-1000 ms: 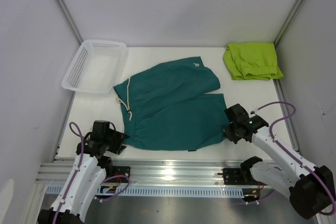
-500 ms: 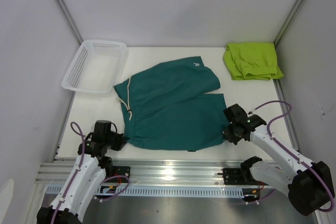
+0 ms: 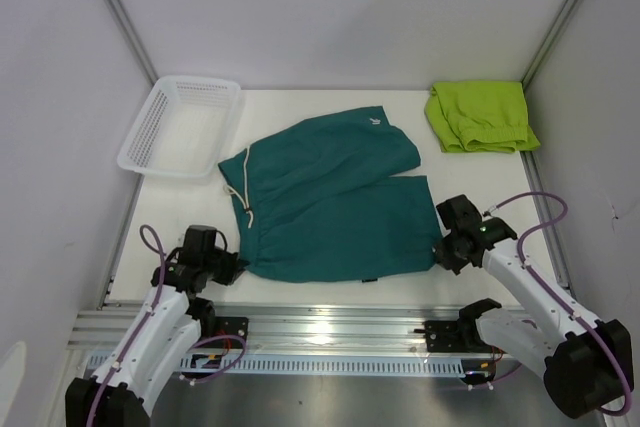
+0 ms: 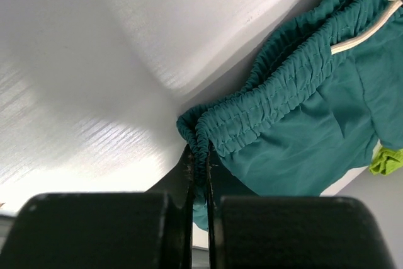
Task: Fold and stack the shorts
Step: Fold the shorts
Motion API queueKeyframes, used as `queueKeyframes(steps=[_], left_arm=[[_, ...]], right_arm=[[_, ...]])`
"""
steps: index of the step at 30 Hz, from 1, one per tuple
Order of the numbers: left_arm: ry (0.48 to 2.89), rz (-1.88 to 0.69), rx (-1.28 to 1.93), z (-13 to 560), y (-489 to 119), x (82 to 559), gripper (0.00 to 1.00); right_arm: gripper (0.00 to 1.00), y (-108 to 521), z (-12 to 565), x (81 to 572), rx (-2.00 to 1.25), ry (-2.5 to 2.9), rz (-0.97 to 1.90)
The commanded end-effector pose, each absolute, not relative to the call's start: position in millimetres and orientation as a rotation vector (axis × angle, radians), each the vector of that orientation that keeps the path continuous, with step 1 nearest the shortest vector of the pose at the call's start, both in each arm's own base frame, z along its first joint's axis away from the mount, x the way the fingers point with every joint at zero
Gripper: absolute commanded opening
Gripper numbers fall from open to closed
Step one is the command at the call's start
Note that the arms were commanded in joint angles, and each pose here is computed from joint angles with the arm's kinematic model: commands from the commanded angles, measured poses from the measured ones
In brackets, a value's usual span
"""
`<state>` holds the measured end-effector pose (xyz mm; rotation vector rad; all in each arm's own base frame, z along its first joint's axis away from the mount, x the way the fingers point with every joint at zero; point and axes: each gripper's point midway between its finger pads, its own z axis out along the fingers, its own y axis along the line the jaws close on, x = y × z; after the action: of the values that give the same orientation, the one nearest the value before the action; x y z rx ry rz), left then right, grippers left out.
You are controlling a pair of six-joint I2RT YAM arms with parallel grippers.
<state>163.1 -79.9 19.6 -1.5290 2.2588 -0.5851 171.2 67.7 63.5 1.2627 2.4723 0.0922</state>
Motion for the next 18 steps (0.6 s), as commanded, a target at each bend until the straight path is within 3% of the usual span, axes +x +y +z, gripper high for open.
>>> queueKeyframes(steps=[1, 6, 11, 14, 18], left_arm=[[2.269, -0.547, -1.494, 34.9, -77.1, 168.3, 0.0], [2.253, -0.446, -1.546, 44.1, -64.8, 158.7, 0.0], [2.208, -0.535, -1.59, 40.3, -70.8, 156.5, 0.0], [2.238, -0.637, -1.501, 42.0, -83.1, 162.9, 0.0], [2.337, -0.565, -1.438, 38.9, -83.0, 161.6, 0.0]], right_arm=[[0.0, 62.2, 75.5, 176.7, 1.247, 2.443, 0.089], [0.0, 60.4, 81.5, 179.5, 1.242, 2.438, 0.085], [0.0, 53.7, 89.5, 175.7, 1.248, 2.415, 0.065], [0.0, 53.8, 91.1, 173.8, 1.241, 2.409, 0.085], [0.0, 49.9, 97.5, 171.2, 1.236, 2.394, 0.077]])
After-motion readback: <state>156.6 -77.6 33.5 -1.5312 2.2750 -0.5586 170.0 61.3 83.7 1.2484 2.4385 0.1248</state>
